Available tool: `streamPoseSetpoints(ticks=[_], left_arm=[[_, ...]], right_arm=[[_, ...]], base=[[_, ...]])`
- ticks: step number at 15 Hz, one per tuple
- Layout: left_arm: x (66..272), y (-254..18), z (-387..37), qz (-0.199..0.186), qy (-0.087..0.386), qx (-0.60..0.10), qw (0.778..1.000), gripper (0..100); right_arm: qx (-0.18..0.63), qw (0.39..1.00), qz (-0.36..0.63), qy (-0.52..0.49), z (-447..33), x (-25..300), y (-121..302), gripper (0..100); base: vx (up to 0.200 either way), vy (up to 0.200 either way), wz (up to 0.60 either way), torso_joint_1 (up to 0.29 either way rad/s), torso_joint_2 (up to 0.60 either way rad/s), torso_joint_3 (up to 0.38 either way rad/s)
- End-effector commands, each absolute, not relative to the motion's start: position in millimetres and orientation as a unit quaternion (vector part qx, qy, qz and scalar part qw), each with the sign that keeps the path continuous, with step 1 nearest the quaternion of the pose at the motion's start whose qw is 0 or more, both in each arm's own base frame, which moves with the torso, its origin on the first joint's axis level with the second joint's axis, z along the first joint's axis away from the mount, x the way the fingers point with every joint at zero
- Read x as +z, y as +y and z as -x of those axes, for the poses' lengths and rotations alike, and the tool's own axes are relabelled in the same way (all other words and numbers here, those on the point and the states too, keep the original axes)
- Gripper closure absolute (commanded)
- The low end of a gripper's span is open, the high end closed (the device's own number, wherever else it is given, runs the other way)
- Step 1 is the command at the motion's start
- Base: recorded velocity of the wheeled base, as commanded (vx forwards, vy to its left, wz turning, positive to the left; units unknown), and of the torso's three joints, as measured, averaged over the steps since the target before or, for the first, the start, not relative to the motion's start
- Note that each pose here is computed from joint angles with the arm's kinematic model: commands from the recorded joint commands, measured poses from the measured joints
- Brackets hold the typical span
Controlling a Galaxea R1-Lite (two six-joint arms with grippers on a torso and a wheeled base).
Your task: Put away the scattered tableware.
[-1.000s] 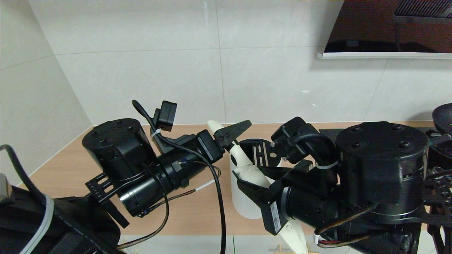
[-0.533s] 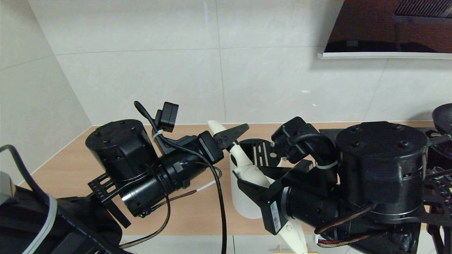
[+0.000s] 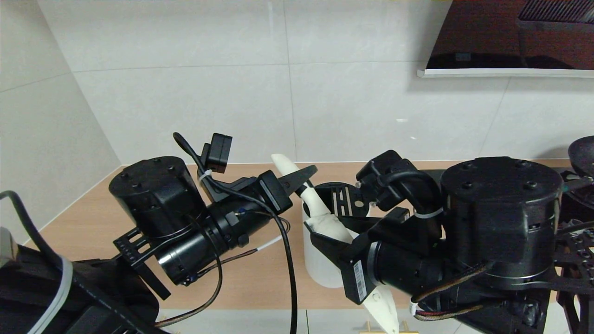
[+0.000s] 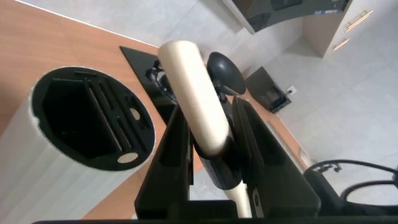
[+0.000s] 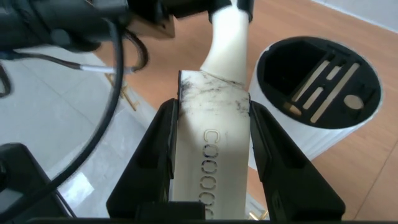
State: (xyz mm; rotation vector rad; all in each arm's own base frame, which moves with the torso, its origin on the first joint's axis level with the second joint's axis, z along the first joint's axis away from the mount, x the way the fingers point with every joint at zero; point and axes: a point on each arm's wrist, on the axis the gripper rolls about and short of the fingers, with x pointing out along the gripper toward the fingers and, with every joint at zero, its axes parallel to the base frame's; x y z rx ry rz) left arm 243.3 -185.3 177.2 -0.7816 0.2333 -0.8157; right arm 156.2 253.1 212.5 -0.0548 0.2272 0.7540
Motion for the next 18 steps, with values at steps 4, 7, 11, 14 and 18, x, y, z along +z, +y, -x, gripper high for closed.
streamPoseSetpoints(ticks=[4,7,11,14,18], left_arm=[[178,-185,-243,0.369,0.11,-0.387,0.838,100],[180,-185,-242,0.37,0.106,-0.388,0.837,100],[192,-180,-237,0.373,0.089,-0.394,0.835,100],[203,-173,-235,0.346,0.053,-0.397,0.848,100],[241,-157,-256,0.285,-0.058,-0.385,0.876,100]], right_arm=[[0.365,0.924,0.005,0.111,-157,214,254,100],[0.365,0.924,0.006,0.112,-157,213,255,0],[0.366,0.925,-0.007,0.097,-158,215,256,0],[0.341,0.937,-0.026,0.07,-163,231,240,0],[0.294,0.954,-0.054,0.027,-175,258,204,0]], base=[[0.0,0.0,0.0,0.0,0.0,0.0],[0.0,0.0,0.0,0.0,0.0,0.0],[0.0,0.0,0.0,0.0,0.0,0.0],[0.0,0.0,0.0,0.0,0.0,0.0],[0.0,0.0,0.0,0.0,0.0,0.0]])
